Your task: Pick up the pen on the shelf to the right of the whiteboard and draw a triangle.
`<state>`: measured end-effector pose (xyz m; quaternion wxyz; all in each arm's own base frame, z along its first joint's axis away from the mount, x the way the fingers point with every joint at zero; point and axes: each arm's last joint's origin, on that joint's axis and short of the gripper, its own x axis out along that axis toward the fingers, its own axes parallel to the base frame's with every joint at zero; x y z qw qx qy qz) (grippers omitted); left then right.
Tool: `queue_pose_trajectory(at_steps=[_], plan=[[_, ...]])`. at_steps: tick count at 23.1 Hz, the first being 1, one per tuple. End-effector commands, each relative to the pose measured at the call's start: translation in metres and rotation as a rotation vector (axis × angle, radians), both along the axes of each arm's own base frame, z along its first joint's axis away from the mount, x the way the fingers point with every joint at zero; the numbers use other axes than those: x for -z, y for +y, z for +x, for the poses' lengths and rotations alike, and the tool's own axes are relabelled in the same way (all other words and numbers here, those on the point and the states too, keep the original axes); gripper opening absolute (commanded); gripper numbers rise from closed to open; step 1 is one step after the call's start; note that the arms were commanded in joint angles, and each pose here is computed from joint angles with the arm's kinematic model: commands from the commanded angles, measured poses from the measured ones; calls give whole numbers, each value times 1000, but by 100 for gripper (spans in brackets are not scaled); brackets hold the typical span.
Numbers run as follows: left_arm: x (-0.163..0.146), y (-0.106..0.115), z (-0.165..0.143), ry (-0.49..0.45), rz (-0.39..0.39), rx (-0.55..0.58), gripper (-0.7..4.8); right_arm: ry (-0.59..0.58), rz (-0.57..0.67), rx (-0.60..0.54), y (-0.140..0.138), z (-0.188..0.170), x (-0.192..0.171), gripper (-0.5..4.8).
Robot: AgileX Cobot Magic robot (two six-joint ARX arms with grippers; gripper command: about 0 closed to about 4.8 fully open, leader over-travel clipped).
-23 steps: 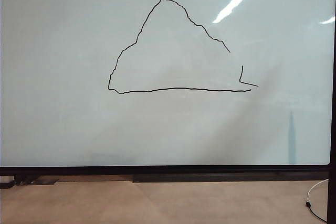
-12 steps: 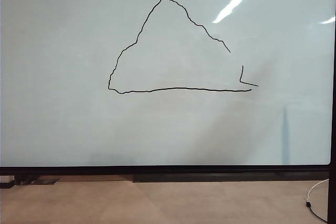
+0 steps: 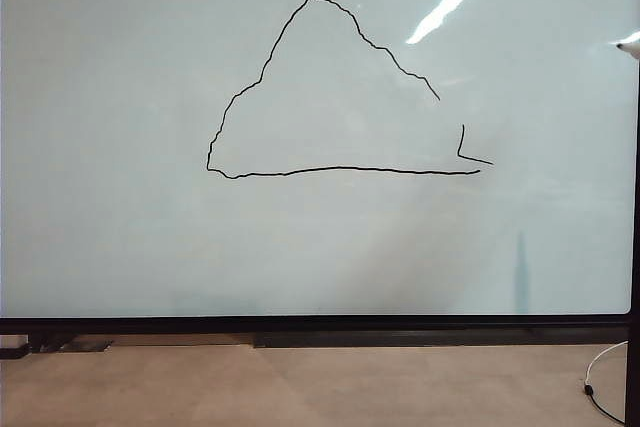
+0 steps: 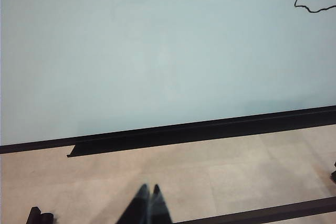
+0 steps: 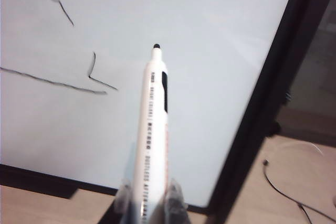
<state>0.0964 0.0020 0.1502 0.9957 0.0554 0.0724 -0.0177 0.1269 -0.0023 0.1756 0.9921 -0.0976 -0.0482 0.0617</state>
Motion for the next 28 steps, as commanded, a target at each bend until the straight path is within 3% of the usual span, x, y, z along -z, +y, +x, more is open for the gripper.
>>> queue_pose_trajectory(at_steps=[1, 21, 28], plan=[[-2, 0, 0, -12, 1, 3, -5, -17, -13, 45, -3, -4, 0, -5], [-2, 0, 0, -12, 1, 4, -5, -14, -18, 57, 1, -16, 0, -5], [-2, 0, 0, -12, 1, 4, -5, 42, -17, 53, 1, -16, 5, -5]])
